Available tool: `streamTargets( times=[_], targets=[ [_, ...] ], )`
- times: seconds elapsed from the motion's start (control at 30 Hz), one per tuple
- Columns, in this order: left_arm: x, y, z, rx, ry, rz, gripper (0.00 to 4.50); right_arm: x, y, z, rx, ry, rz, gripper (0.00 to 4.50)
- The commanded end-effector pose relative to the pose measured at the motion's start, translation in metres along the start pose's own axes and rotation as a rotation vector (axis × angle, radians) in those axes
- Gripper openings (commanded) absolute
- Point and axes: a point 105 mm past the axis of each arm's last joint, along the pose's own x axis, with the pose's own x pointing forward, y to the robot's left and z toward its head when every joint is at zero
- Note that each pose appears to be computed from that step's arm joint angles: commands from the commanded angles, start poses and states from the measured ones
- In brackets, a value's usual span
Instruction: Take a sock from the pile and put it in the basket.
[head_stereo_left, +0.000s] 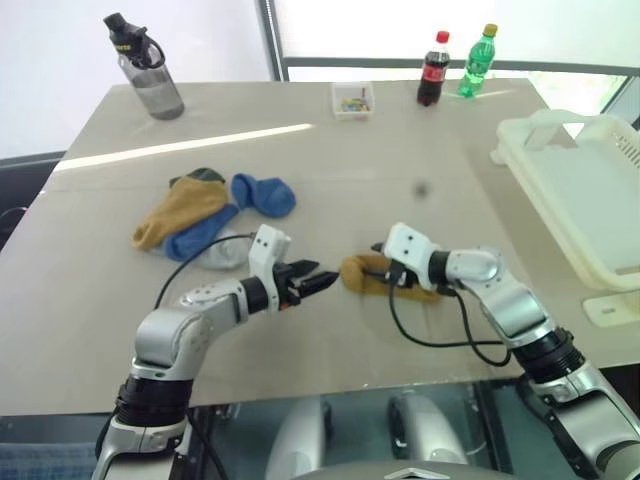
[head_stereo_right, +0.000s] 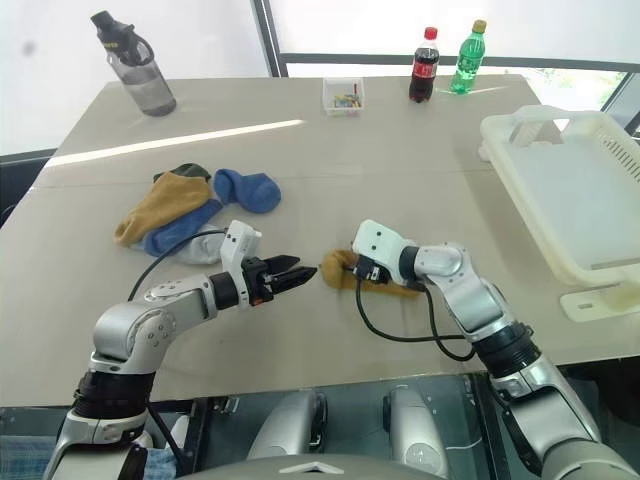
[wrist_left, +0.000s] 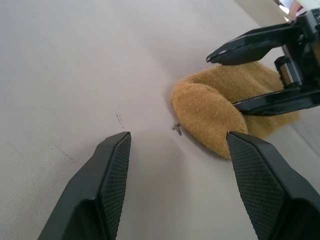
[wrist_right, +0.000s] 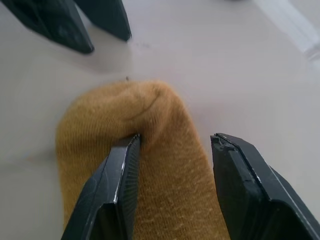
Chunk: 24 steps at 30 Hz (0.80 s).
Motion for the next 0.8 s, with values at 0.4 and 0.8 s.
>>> streamTargets(
  times=[0.4,0.8],
  targets=[
    [-0.01,0.002,0.002,0.006,-0.016,0.0,3.23,-0.032,-0.007,0.06,0.038,-0.217,0.005,2.28],
    [-0.041,0.007,0.027,0.138,-0.07,0.032,3.23,-0.096,-0.009,0.078,0.229,-0.378,0.028,2.28]
  ],
)
